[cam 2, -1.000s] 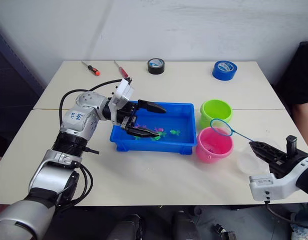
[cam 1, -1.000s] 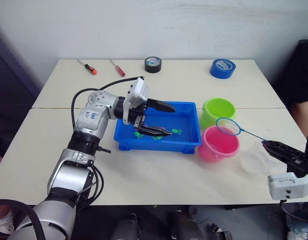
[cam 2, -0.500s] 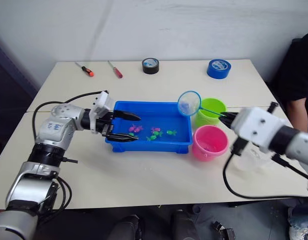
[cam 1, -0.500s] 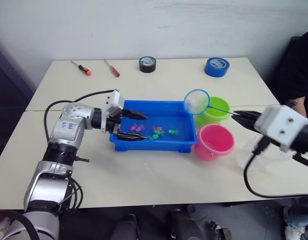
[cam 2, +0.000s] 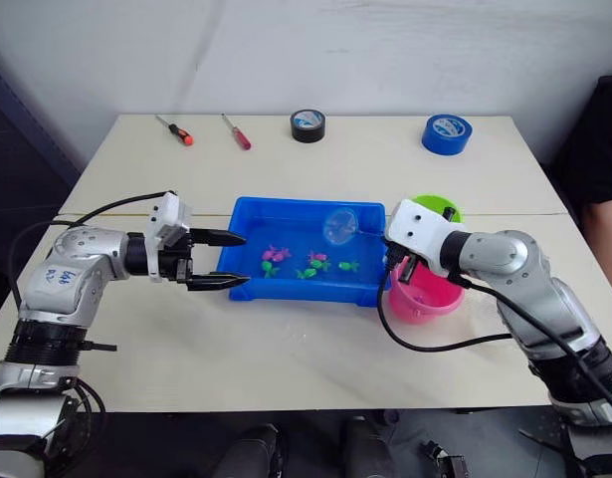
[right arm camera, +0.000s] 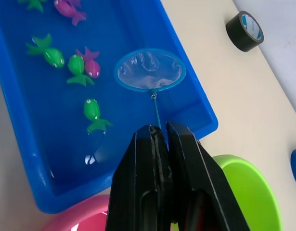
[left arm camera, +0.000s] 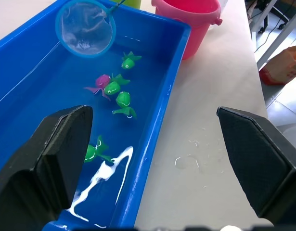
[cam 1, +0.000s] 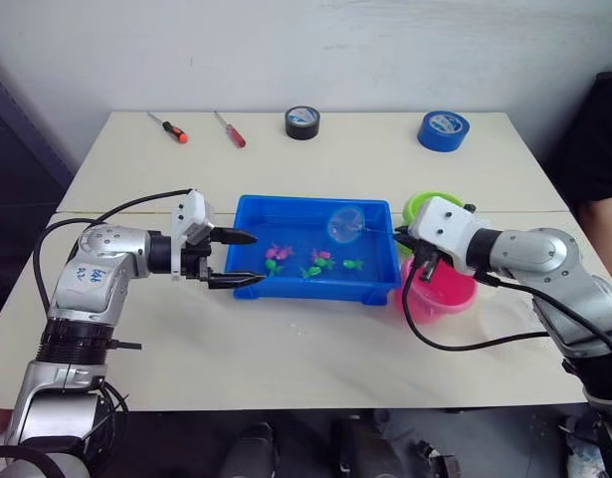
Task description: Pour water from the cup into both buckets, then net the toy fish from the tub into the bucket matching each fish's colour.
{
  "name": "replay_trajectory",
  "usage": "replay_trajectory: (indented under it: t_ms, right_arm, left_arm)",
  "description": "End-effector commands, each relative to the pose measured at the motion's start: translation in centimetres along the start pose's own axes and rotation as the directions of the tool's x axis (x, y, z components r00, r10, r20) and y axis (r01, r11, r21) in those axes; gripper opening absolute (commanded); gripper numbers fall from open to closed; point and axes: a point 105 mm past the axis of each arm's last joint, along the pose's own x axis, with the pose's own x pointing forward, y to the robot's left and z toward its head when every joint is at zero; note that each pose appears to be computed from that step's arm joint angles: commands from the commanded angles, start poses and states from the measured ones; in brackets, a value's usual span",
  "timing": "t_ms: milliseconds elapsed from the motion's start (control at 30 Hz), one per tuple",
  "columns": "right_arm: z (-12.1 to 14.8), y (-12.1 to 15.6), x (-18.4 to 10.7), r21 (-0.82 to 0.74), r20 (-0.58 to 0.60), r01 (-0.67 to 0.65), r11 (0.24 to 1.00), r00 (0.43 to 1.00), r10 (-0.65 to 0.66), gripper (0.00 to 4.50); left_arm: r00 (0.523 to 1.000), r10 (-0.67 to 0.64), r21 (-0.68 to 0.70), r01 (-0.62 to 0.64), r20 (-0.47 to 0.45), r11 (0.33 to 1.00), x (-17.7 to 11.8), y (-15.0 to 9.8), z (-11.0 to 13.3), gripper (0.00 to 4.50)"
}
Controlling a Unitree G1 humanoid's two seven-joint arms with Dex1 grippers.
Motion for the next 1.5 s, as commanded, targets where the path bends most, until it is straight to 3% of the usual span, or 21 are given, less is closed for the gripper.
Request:
replay_trajectory:
  t_ms: [33, 300, 533, 1500]
  right_arm:
    - [0.5, -0.3, 0.8, -0.074, 0.026, 0.002, 0.997, 1.0, 0.0, 0.0]
    - [0.1, 0.8, 1.9, -0.166, 0.031, -0.043, 0.985, 0.998, 0.048, 0.0]
    - [0.9, 0.8, 2.1, -0.041, 0.088, -0.032, 0.999, 0.996, 0.036, 0.0]
    - [1.3, 3.2, 1.9, 0.065, 0.106, -0.126, 0.99, 0.987, 0.118, 0.0]
  left_arm:
    - [0.999, 0.015, 0.039, -0.016, 0.03, 0.999, -0.7, -0.3, 1.3, 4.47]
    - [0.999, 0.026, 0.045, -0.028, 0.036, 0.999, -0.8, -0.4, 1.7, 4.47]
    - [0.999, 0.03, 0.05, -0.032, 0.043, 0.998, -0.7, -0.3, 2.0, 4.47]
    - [0.999, 0.04, 0.067, -0.042, 0.024, 0.997, -0.8, 0.3, 1.3, 4.47]
